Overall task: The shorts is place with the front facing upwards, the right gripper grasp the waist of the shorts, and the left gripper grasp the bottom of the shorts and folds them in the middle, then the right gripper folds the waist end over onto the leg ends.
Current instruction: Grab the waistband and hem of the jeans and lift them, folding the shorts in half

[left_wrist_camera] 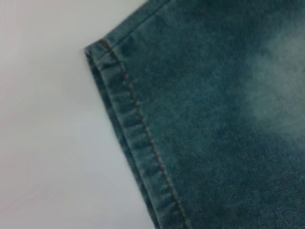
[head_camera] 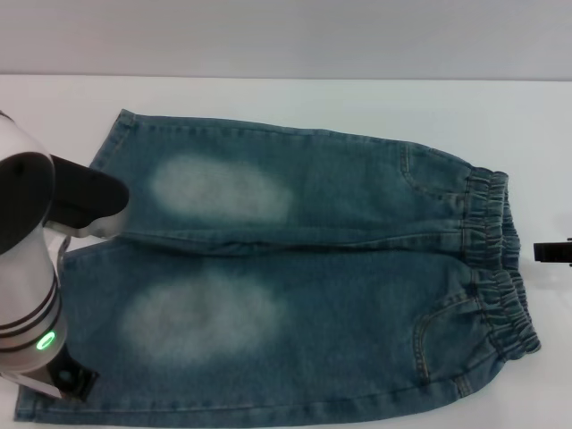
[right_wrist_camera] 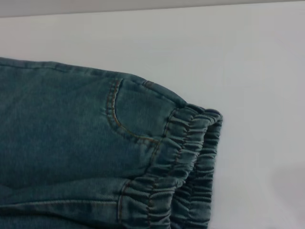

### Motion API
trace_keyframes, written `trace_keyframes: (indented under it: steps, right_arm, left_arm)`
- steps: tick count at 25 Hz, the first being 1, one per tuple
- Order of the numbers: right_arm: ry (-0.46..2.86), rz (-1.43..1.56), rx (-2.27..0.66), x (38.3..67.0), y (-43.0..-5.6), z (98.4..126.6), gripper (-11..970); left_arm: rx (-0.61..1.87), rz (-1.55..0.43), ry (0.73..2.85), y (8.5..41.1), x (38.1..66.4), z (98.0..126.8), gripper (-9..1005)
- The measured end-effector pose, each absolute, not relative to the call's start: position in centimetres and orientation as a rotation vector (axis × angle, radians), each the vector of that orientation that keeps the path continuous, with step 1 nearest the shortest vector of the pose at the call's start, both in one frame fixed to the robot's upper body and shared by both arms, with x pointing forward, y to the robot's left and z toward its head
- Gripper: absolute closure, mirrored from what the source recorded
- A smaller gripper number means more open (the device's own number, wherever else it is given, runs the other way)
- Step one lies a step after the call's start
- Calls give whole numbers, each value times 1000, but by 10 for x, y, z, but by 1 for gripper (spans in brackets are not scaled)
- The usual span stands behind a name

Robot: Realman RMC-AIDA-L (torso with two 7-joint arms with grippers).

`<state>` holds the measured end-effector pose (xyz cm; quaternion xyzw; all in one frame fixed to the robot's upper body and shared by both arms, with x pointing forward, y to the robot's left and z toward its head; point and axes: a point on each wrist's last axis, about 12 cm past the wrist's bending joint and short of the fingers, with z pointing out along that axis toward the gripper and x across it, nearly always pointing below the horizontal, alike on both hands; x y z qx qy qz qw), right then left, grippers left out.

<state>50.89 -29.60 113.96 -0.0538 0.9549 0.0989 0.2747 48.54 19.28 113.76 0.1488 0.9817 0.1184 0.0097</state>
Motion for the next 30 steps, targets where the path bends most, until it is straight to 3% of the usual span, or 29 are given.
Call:
trace_keyframes:
  steps: [7, 26, 30]
  right_arm:
    - [2573, 264, -142, 508, -297, 1138, 382]
    - [2561, 250, -148, 506, -301, 1135, 383]
    - [2561, 249, -149, 505, -300, 1135, 383]
  left_arm:
    - [473, 415, 3052, 190, 479, 1136, 998]
    - [417, 400, 3086, 201, 476, 1135, 280]
    - [419, 406, 3091, 203, 477, 1133, 243]
